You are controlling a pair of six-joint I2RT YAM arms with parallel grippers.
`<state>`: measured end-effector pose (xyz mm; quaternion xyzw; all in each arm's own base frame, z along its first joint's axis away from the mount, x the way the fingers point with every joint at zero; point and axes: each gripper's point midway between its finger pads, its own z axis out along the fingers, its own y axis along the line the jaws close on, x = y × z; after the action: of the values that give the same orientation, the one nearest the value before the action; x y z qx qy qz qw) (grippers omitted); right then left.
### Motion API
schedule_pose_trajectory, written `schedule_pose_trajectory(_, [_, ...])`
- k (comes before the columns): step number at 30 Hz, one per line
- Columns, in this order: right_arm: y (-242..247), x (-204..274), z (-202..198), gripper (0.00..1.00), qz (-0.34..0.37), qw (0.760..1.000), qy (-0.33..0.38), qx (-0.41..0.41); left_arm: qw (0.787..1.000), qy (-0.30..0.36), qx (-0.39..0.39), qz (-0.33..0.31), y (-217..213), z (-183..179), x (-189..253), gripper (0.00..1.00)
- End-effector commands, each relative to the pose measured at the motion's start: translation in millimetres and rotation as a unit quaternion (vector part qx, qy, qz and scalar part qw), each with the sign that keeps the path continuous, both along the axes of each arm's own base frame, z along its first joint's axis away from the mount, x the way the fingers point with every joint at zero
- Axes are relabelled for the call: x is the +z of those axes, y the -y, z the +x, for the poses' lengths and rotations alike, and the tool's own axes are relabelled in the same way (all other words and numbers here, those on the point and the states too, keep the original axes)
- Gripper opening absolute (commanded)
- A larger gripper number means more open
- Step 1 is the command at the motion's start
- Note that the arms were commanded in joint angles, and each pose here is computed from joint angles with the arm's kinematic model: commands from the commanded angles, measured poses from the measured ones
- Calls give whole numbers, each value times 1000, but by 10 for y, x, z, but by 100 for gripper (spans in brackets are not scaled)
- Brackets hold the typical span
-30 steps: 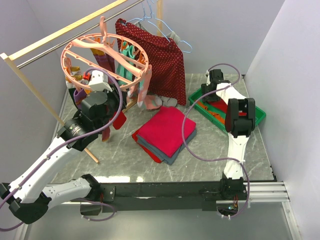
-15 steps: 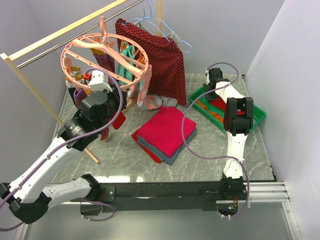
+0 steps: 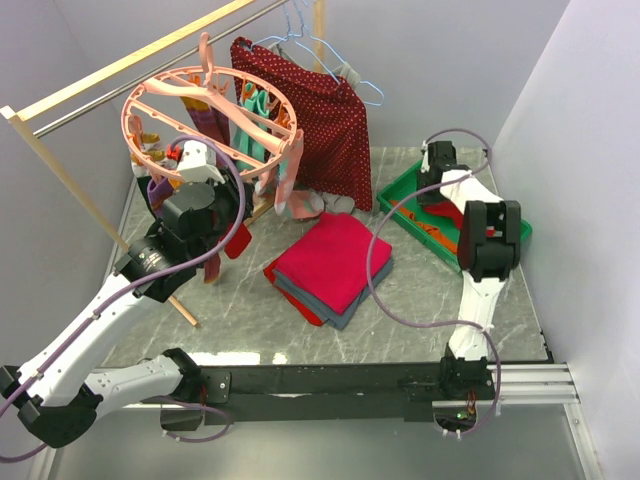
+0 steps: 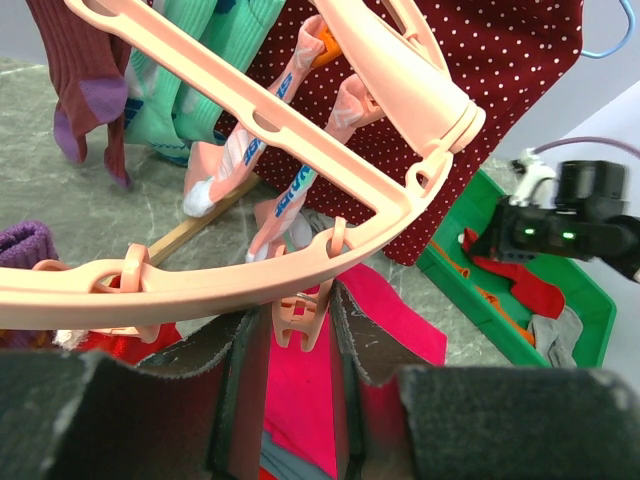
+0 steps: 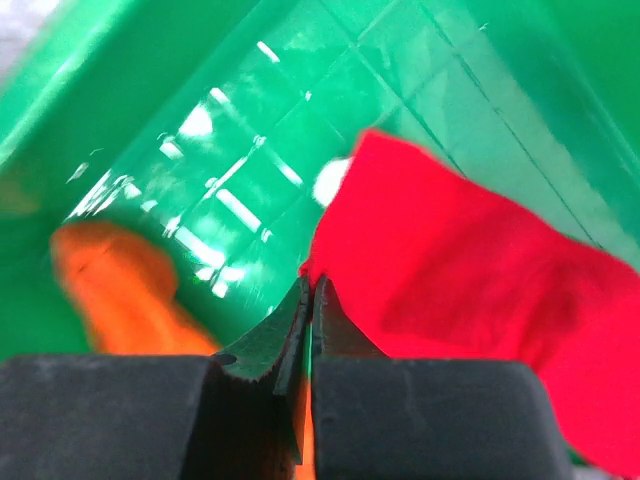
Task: Clip the socks to the hanger
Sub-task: Pick up the sock from the bin, then clamp the sock onto the hanger.
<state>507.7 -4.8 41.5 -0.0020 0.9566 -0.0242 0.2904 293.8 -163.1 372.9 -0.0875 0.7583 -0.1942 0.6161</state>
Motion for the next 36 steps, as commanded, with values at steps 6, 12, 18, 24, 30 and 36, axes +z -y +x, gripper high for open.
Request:
schedule_pose_trajectory(6, [58,1792,29,0,30,973,227,-14,1000,23,-9,-19,-10,-64,231,1])
schedule_pose_trajectory(12, [-348,2582,-325,0,122,942,312,31,999,25,-19,-24,42,-50,263,1])
schedule_pose_trajectory(18, [-1108,3255,-858,0,222,885,381,148,999,28,-26,-31,97,-29,301,1])
schedule_pose_trajectory(24, [-1704,3512,-1412,0,293,838,390,243,998,31,-31,-40,119,-39,330,1])
schedule_pose_trajectory(30, [-2338,3431,-1894,0,357,802,354,324,998,32,-37,-51,153,-39,338,1])
schedule_pose_trajectory(36, [-2933,3312,-2192,0,389,776,337,363,997,31,-43,-59,201,-30,335,1])
